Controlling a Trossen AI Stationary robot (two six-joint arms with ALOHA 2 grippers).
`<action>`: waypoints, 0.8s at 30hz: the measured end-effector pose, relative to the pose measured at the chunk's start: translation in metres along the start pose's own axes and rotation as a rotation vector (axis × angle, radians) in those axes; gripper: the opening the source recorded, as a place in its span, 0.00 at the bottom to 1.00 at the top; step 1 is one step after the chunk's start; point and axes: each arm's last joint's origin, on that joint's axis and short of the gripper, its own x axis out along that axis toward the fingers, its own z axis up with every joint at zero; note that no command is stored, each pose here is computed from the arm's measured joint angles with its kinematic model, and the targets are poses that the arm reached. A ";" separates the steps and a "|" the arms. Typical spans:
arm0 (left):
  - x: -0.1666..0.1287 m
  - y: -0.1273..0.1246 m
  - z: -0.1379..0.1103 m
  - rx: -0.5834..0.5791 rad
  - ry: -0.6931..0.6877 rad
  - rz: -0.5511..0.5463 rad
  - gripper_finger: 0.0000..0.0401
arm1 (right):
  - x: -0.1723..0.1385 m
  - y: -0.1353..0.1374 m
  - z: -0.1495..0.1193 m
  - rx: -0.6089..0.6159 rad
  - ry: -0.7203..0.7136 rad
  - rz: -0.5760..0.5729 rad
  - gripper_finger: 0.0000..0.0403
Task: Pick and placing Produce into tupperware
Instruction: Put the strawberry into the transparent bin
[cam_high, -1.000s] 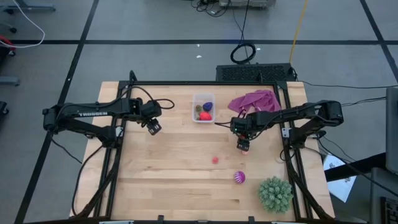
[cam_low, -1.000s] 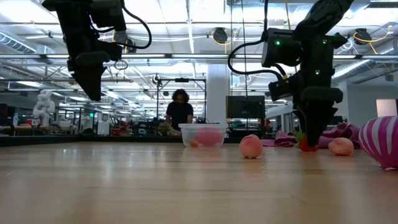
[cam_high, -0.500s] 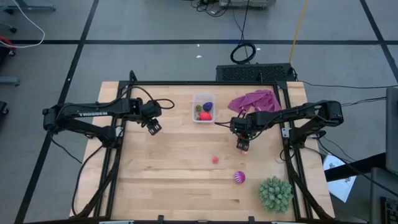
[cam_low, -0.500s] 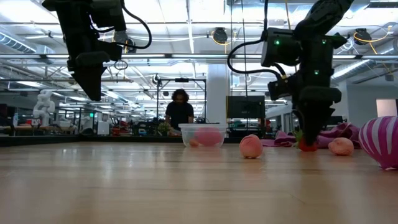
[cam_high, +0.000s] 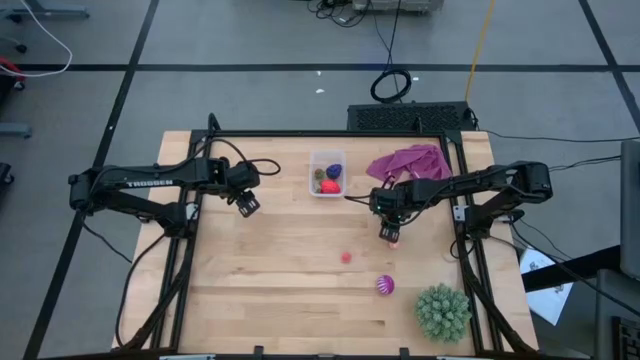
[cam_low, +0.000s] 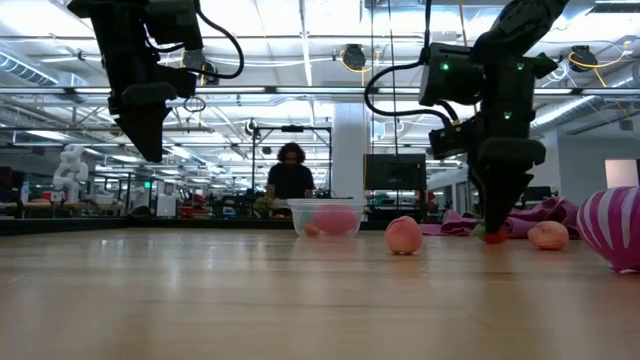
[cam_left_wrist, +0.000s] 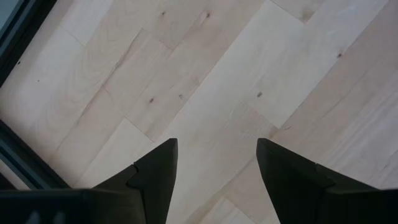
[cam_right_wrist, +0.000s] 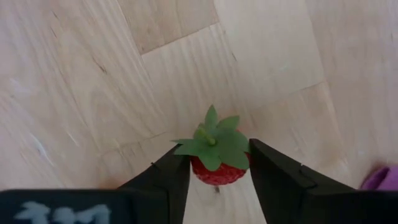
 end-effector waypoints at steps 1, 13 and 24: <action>0.000 0.000 0.000 0.000 0.000 0.000 0.56 | 0.000 0.000 0.000 0.000 0.004 -0.001 0.35; 0.000 0.000 0.000 0.000 0.000 0.000 0.56 | 0.000 0.000 0.000 -0.001 0.002 -0.001 0.35; 0.000 0.000 0.000 0.000 0.000 0.000 0.56 | -0.009 -0.003 0.012 0.002 -0.040 0.004 0.35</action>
